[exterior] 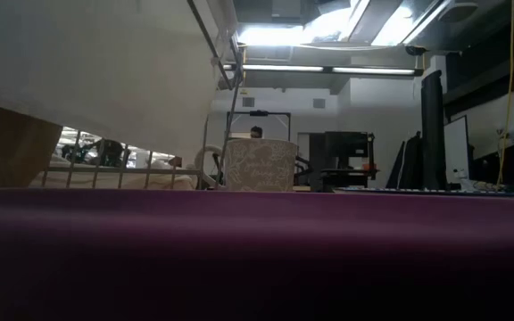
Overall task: Sort dishes
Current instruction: Put the purple plate into the dish rack
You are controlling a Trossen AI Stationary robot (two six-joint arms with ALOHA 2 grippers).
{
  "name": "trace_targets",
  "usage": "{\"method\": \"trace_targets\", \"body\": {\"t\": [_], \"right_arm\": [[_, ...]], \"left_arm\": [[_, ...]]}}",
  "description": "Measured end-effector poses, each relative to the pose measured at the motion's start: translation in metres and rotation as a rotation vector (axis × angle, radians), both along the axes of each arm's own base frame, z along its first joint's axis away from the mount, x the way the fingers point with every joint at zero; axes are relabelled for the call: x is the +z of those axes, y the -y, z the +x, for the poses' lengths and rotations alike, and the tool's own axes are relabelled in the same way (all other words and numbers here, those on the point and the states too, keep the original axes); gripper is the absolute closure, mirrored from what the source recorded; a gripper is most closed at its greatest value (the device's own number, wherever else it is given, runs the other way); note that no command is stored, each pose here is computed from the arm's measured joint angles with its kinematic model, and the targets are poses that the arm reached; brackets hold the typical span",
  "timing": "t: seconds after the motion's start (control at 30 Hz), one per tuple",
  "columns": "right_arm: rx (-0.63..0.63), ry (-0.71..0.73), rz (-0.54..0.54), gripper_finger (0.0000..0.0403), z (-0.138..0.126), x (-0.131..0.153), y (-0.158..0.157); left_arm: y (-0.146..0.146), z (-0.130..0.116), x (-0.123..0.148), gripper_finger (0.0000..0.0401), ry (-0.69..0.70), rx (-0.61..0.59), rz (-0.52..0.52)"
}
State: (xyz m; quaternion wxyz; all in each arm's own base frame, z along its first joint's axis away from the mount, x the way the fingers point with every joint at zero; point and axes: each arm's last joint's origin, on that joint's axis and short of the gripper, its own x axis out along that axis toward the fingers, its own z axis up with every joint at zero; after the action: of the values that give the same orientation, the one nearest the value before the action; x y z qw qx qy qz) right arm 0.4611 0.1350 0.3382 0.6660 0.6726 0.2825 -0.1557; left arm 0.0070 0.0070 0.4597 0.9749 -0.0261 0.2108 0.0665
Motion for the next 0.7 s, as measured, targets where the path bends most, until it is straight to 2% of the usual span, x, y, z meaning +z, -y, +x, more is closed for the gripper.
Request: {"method": "trace_targets", "body": {"t": [0.13, 0.23, 0.53, 0.6, 0.7], "right_arm": [[0.176, 0.033, -0.207, 0.0292, -0.014, 0.014, -0.004], [0.374, 0.084, -0.304, 0.0292, -0.020, 0.017, -0.016], [0.805, 0.128, -0.240, 0.0292, -0.044, 0.011, -0.069], [0.911, 0.138, -0.251, 0.0292, -0.053, 0.010, -0.082], [1.048, 0.080, -0.333, 0.0292, -0.072, 0.002, -0.100]], "left_arm": [[0.000, 0.000, 0.000, 0.0229, 0.000, 0.001, -0.002], [0.000, 0.000, 0.000, 0.0229, 0.001, 0.002, -0.004], [0.000, 0.001, 0.000, 0.0229, 0.017, 0.062, -0.135], [0.000, 0.002, 0.000, 0.0229, 0.018, 0.072, -0.158], [0.001, 0.007, 0.001, 0.0229, 0.009, 0.086, -0.182]]}}
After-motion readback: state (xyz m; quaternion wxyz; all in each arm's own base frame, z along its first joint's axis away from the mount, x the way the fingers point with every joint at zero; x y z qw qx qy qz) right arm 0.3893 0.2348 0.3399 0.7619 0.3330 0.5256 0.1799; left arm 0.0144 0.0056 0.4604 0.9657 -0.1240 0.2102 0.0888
